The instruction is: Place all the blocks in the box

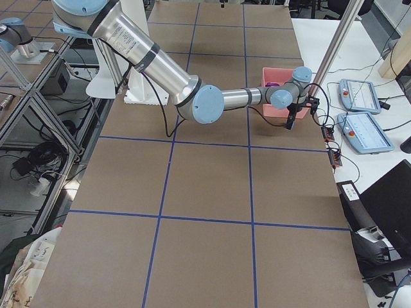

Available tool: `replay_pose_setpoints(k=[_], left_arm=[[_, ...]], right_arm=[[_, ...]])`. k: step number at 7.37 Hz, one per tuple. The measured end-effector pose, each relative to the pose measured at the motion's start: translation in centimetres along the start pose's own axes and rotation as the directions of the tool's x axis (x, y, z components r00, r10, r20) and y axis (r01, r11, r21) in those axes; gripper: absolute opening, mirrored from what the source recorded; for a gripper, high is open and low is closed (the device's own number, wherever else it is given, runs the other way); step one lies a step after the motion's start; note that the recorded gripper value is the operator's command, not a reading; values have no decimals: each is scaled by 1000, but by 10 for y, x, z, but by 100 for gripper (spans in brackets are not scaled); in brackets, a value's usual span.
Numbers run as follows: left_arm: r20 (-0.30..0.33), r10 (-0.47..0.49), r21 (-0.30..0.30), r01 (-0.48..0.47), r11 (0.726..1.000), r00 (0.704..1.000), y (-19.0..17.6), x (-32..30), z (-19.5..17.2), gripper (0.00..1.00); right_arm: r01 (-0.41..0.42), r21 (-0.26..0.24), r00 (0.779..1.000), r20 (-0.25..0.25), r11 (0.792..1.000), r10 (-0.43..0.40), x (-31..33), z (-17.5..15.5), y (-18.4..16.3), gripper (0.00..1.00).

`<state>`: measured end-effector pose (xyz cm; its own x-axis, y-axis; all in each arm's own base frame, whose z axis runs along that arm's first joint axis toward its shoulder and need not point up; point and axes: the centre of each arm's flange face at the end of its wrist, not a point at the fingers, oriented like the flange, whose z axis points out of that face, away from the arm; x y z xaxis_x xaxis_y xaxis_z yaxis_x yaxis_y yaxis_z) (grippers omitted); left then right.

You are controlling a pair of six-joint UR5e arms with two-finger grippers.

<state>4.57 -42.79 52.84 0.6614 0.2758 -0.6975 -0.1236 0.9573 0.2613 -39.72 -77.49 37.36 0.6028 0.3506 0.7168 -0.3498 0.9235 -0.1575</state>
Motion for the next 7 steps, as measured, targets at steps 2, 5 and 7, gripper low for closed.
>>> replay_pose_setpoints(k=[2, 5, 7], left_arm=[[0, 2, 2, -2, 1000, 1000, 0, 1, -1, 100], [-1, 8, 10, -8, 1000, 1000, 0, 4, -5, 100], [-1, 7, 10, -7, 1000, 1000, 8, 6, -8, 100]], right_arm=[[17, 17, 1000, -5, 1000, -16, -7, 13, 12, 96], [39, 44, 999, -8, 998, -38, -17, 23, 21, 96], [49, 62, 999, -6, 997, -48, -22, 27, 21, 96]])
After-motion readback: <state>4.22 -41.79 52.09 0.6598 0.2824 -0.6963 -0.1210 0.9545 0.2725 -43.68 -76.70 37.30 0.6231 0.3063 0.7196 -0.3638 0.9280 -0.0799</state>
